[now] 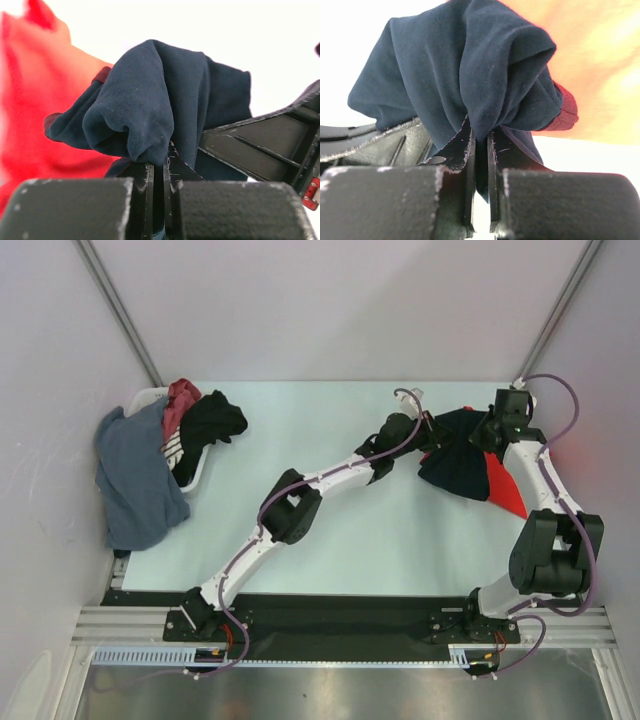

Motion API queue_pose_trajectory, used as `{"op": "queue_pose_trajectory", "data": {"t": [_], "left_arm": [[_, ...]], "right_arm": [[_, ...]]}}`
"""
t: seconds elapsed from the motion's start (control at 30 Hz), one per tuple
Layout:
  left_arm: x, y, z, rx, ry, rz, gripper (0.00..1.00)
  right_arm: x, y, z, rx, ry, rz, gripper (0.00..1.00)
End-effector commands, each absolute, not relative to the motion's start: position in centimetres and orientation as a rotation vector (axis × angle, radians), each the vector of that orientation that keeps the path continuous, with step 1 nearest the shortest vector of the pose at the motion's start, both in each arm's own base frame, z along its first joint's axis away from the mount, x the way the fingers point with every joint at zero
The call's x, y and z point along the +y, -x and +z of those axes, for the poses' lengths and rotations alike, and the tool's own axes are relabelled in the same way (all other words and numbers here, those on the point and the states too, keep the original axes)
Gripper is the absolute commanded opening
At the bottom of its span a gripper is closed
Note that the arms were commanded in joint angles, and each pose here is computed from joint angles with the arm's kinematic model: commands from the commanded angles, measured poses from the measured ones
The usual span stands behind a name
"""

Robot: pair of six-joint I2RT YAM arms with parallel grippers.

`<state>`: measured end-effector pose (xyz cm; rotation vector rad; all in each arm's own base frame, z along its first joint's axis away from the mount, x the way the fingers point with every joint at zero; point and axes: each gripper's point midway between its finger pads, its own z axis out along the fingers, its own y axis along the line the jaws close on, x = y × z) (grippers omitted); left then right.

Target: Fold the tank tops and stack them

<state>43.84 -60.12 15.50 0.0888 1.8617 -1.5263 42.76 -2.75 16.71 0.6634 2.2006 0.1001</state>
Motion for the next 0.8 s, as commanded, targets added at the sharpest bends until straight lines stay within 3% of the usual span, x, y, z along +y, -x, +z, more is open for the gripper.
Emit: {"op": "queue_pose_trajectory", "data": {"t": [0.0,0.3,0.77], "left_arm": [[-62.5,-41.4,24.8,1.545,-0.094,-1.692,0.0],[-64.0,-41.3,25.1,1.477,-0.036,-1.624,0.0],[-63.7,-43.4,23.6,1.462,0.16,-1.53,0.0]], "right_arm": [[-3.9,-42.1,20.0,2.098,-0.675,0.1,0.0],[-9.0,-40.6,18.1,2.093,-0.814,0.133,0.0],[-10.5,-40.4,16.3,2.074,-0.913,0.131,0.0]]}}
